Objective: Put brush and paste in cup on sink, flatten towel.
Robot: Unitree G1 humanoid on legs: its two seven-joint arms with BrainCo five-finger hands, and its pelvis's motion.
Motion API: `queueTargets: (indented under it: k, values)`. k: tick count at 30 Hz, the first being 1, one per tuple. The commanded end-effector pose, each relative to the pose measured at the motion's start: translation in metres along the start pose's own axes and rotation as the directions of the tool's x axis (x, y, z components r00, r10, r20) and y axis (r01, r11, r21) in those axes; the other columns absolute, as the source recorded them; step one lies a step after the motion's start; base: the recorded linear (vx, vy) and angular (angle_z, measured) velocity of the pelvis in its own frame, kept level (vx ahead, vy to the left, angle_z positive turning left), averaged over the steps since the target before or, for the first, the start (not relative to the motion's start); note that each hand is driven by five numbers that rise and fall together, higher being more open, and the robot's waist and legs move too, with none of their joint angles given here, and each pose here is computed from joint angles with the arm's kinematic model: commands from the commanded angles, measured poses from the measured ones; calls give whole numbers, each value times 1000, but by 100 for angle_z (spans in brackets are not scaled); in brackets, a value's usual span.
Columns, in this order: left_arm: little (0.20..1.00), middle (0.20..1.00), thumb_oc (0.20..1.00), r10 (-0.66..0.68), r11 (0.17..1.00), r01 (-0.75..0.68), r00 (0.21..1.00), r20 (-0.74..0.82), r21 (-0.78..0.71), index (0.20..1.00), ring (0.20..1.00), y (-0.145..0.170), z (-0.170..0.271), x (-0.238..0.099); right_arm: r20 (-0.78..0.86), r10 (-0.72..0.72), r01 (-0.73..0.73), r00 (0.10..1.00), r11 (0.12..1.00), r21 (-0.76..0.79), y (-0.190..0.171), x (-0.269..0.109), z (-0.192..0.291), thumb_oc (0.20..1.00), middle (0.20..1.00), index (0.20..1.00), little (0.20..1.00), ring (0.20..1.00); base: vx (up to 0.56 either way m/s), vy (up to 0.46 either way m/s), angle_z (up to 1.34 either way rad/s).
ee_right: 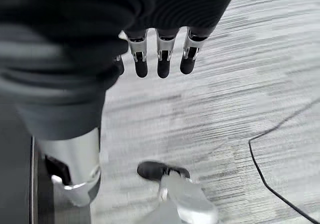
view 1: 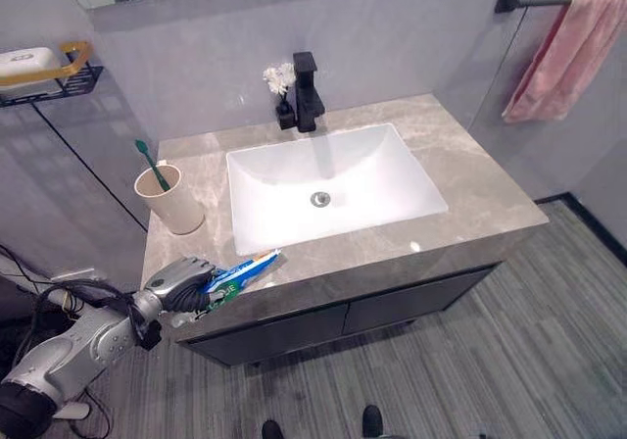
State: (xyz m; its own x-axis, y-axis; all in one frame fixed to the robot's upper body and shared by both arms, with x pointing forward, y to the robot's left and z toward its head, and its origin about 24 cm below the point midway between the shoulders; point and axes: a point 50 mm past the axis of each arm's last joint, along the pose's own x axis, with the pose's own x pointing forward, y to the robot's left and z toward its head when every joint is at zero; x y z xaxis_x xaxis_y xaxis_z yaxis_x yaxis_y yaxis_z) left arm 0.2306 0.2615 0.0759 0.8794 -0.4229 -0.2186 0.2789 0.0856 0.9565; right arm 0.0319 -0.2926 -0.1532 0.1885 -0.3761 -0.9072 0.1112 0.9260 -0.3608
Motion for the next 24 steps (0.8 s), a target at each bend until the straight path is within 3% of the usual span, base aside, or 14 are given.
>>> queueTargets:
  k: [1,8,11,15,19,20,24]
  values:
    - [200,200,200,148,988,-146,988,-37,54,200,200,31,-8,-1,-53,-6,11,999,995,103,2,-1,-10,1000,1000,1000,1000,1000,-8,3,6]
    - [200,200,200,290,951,-283,956,-39,123,200,200,63,-9,-4,-113,-50,82,992,952,296,-15,-3,-22,1000,1000,1000,1000,1000,0,1,0]
    - [200,200,200,417,896,-413,909,14,163,200,200,92,-1,-4,-134,-100,149,986,890,432,-34,-4,-24,1000,1000,1000,1000,1000,0,0,0]
    - [200,200,200,490,849,-494,869,71,186,200,200,111,9,-3,-145,-141,197,979,825,530,-49,-6,-23,1000,1000,1000,1000,1000,0,0,0]
    - [200,200,200,576,767,-601,799,172,223,200,200,141,26,-3,-150,-279,303,949,662,686,-95,-12,-15,1000,1000,1000,1000,1000,0,0,0]
    - [200,200,200,576,767,-601,799,172,223,200,200,141,26,-3,-150,-279,303,949,661,687,-95,-12,-15,1000,1000,1000,1000,1000,0,0,0]
    - [200,200,200,653,673,-699,715,248,243,200,200,159,37,-4,45,-560,212,827,386,898,-155,-28,55,1000,1000,1000,1000,1000,-2,6,-1]
